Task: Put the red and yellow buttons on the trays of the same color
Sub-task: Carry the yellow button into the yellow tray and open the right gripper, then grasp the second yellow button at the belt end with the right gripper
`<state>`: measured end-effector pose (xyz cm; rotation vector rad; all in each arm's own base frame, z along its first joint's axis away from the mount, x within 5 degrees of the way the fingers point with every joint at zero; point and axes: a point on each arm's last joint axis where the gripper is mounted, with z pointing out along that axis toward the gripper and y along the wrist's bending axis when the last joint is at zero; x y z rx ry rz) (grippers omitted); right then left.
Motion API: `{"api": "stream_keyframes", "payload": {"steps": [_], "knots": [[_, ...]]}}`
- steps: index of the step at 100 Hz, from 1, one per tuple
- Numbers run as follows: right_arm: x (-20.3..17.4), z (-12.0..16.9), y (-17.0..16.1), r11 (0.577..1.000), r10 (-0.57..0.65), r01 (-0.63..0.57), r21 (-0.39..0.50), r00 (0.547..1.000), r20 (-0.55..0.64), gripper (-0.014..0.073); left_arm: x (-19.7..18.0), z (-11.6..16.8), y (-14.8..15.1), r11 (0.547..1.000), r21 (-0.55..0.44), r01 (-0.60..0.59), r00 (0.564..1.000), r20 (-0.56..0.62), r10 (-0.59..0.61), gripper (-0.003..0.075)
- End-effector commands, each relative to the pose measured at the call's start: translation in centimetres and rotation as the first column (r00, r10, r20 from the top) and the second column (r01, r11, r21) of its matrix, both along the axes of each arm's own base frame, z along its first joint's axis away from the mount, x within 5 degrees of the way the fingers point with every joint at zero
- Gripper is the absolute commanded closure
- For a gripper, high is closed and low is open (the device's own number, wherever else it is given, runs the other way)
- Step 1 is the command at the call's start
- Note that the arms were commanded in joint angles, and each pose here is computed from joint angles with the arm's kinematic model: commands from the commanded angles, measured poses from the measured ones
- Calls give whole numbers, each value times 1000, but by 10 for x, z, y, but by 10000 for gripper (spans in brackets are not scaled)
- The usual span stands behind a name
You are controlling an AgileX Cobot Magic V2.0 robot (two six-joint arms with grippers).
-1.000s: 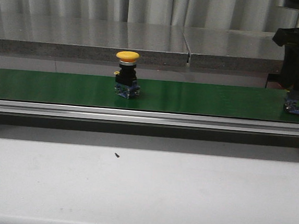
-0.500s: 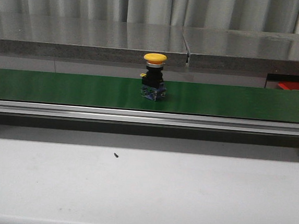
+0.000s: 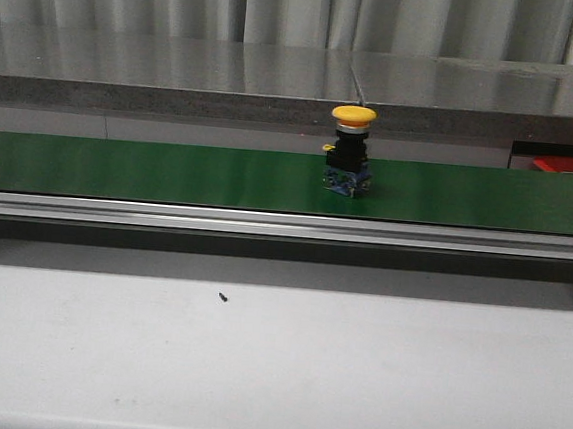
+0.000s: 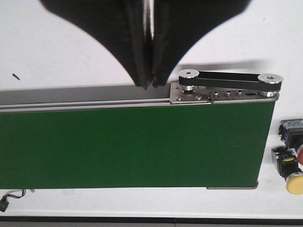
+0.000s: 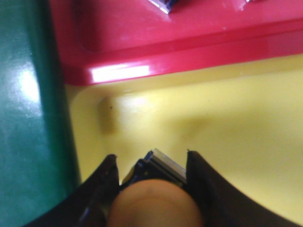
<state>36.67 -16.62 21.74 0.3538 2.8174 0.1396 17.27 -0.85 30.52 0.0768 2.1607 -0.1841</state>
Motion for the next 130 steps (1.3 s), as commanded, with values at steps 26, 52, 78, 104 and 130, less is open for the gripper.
{"api": "stream_keyframes", "payload": {"steps": [26, 52, 78, 104, 130], "knots": [[6, 13, -8, 997, 5, 1, -77, 997, 81, 386, 4, 13, 0, 1000, -18, -19, 997, 79, 21, 739], [6, 12, -8, 997, 5, 1, -76, 997, 80, 133, 4, 13, 0, 1000, -18, -19, 997, 79, 21, 739], [3, 39, -2, 997, -9, 21, -71, 986, 166, 61, 4, 13, 0, 1000, -18, -19, 997, 79, 21, 739], [-9, 102, 50, 966, 234, -190, -177, 933, 274, 61, 4, 13, 0, 1000, -18, -19, 997, 79, 21, 739], [-3, 103, 120, 901, 432, -408, -150, 876, 215, 61, 3, 13, 0, 1000, -19, -14, 998, 67, 15, 739]]}}
